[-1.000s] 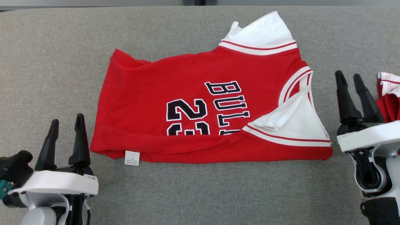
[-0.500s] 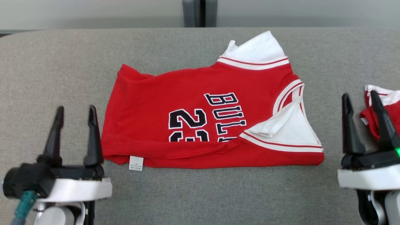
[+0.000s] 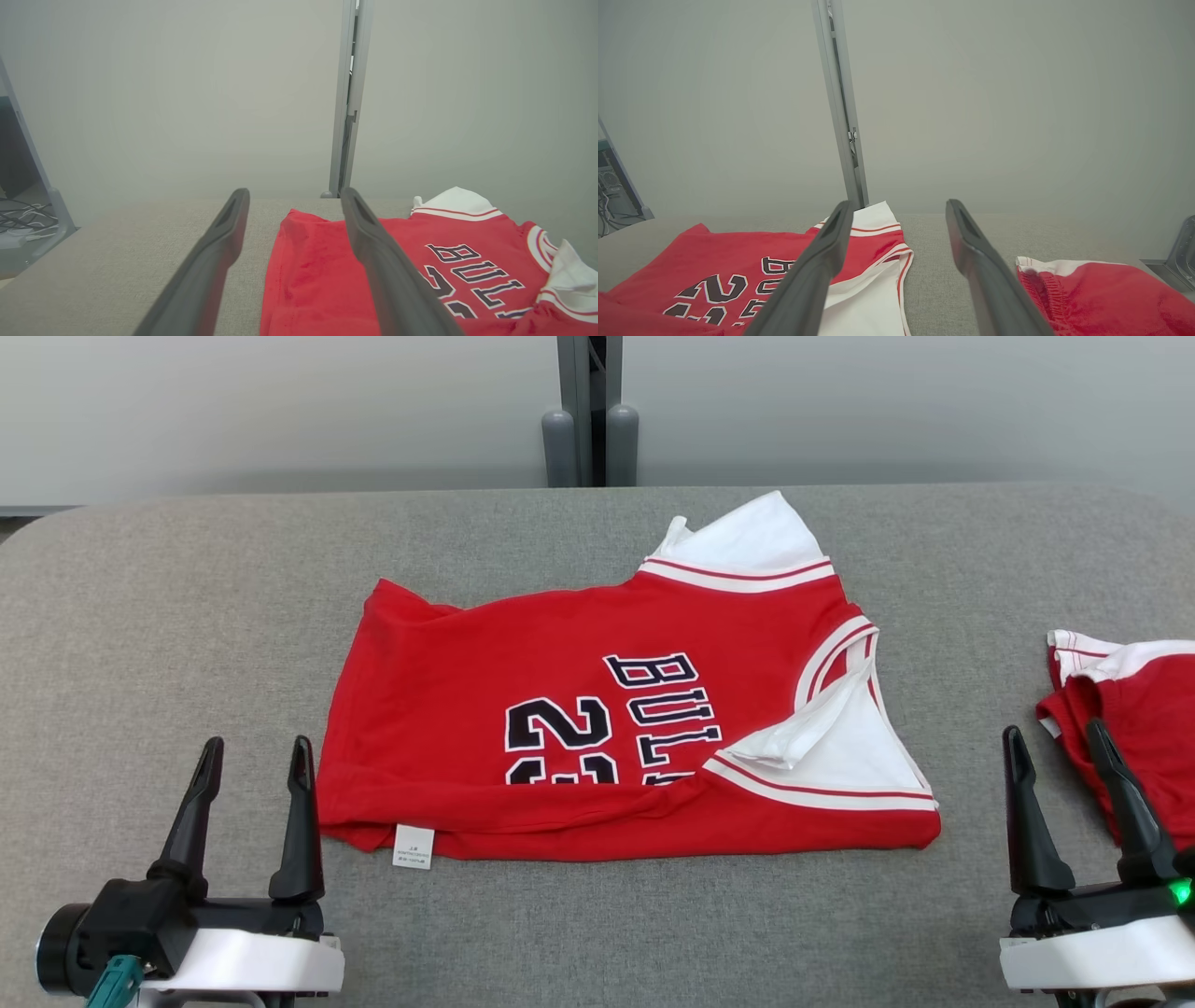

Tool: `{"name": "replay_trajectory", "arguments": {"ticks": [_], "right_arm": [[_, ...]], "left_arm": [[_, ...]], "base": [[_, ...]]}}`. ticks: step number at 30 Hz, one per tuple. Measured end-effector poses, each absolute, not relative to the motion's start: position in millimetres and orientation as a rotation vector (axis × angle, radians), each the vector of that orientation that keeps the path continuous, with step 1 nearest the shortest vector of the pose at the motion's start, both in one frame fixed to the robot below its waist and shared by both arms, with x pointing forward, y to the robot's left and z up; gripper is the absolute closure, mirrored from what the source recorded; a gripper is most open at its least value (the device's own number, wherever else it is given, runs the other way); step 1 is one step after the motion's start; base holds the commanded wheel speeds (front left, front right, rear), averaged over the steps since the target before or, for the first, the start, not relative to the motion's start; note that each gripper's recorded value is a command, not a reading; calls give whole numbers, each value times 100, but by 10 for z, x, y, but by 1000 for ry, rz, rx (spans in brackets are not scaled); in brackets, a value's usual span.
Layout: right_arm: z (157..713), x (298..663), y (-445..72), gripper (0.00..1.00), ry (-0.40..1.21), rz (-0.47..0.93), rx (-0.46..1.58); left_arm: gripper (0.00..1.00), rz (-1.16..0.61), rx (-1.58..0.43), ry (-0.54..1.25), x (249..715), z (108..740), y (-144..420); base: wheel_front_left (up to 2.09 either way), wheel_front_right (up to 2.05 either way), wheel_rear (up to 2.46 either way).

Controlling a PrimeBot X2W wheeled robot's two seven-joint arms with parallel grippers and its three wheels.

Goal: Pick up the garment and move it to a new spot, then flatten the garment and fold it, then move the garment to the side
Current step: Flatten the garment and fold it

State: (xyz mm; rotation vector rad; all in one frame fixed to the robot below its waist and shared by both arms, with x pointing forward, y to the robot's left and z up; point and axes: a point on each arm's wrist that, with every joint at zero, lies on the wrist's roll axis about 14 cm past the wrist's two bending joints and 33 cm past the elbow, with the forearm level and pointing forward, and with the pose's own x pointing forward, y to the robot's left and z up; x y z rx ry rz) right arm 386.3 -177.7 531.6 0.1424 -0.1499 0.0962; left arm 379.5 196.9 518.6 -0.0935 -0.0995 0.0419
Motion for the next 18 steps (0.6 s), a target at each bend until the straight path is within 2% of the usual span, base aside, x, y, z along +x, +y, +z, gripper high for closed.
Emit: {"name": "replay_trajectory", "arguments": {"ticks": [18], "right_arm": [[5235, 3861, -1753, 0, -118, 86, 170]], "left_arm": [[0, -22, -82, -63, 3781, 5056, 1962]], "base": [[0, 0, 0]]}}
